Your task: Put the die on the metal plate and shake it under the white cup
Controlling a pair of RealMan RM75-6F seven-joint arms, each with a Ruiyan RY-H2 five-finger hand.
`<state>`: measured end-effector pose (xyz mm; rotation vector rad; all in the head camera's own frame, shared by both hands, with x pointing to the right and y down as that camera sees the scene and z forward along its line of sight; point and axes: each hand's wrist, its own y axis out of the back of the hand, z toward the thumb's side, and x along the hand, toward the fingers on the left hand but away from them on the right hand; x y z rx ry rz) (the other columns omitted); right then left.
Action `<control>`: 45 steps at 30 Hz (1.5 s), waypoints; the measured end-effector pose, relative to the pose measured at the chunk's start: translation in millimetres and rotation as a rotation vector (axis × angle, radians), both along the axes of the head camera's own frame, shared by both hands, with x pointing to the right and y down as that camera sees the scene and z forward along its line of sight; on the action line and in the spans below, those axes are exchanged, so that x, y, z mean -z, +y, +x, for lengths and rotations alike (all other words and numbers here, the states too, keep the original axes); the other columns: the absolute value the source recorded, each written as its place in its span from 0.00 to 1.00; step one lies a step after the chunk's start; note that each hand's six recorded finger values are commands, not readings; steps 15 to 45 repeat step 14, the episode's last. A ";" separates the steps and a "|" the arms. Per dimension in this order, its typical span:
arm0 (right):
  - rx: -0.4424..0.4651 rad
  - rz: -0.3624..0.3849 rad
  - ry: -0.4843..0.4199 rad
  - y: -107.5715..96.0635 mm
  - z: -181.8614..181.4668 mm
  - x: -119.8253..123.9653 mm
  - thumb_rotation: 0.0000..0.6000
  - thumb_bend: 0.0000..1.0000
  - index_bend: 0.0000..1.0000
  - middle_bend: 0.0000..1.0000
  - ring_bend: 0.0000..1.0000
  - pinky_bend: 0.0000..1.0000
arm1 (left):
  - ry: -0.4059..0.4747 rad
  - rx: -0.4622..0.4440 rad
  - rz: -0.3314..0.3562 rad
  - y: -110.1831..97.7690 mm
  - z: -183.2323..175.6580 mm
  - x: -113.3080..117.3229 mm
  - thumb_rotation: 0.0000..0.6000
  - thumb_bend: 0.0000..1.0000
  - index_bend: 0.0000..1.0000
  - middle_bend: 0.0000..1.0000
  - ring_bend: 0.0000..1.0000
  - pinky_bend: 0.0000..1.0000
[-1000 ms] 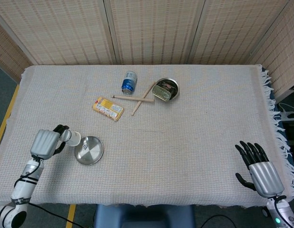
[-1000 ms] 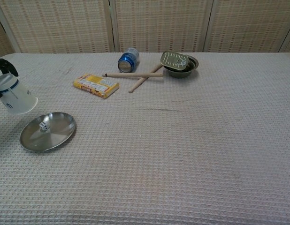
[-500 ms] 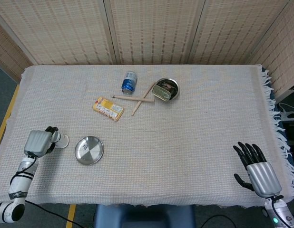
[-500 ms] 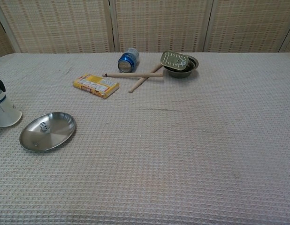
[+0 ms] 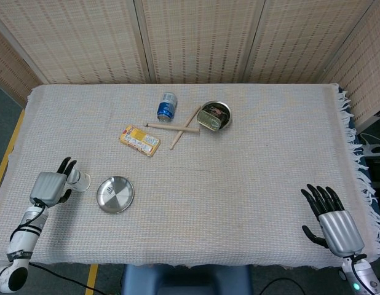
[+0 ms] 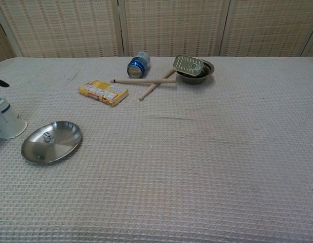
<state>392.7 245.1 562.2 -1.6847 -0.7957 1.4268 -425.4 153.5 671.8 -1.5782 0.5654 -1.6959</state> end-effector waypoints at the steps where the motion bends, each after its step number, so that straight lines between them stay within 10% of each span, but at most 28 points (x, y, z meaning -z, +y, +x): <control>1: 0.000 0.002 -0.001 0.1 0.0 0.6 0.90 0.20 0.00 0.00 0.00 0.00 | 0.004 0.002 -0.002 1.2 0.2 2.8 1.00 0.37 0.00 0.00 0.53 0.84; 7: -0.002 0.027 -0.006 -0.9 0.5 6.4 0.90 0.20 0.00 0.00 0.00 0.00 | 0.045 0.034 0.061 9.5 -1.8 26.4 1.00 0.37 0.00 0.00 0.07 0.38; 11: 0.001 0.053 -0.006 -1.9 1.1 8.9 0.90 0.20 0.00 0.00 0.00 0.00 | 0.144 0.041 0.136 23.5 1.1 48.3 1.00 0.37 0.00 0.00 0.00 0.18; 14: 0.005 0.046 -0.002 -1.7 1.1 6.2 0.90 0.20 0.00 0.00 0.00 0.00 | 0.267 0.021 0.182 42.6 5.8 66.6 1.00 0.37 0.00 0.00 0.00 0.15; 45: 0.005 0.046 -0.002 -1.7 1.1 6.2 0.90 0.20 0.00 0.00 0.00 0.00 | 0.267 0.021 0.182 42.6 5.8 66.6 1.00 0.37 0.00 0.00 0.00 0.15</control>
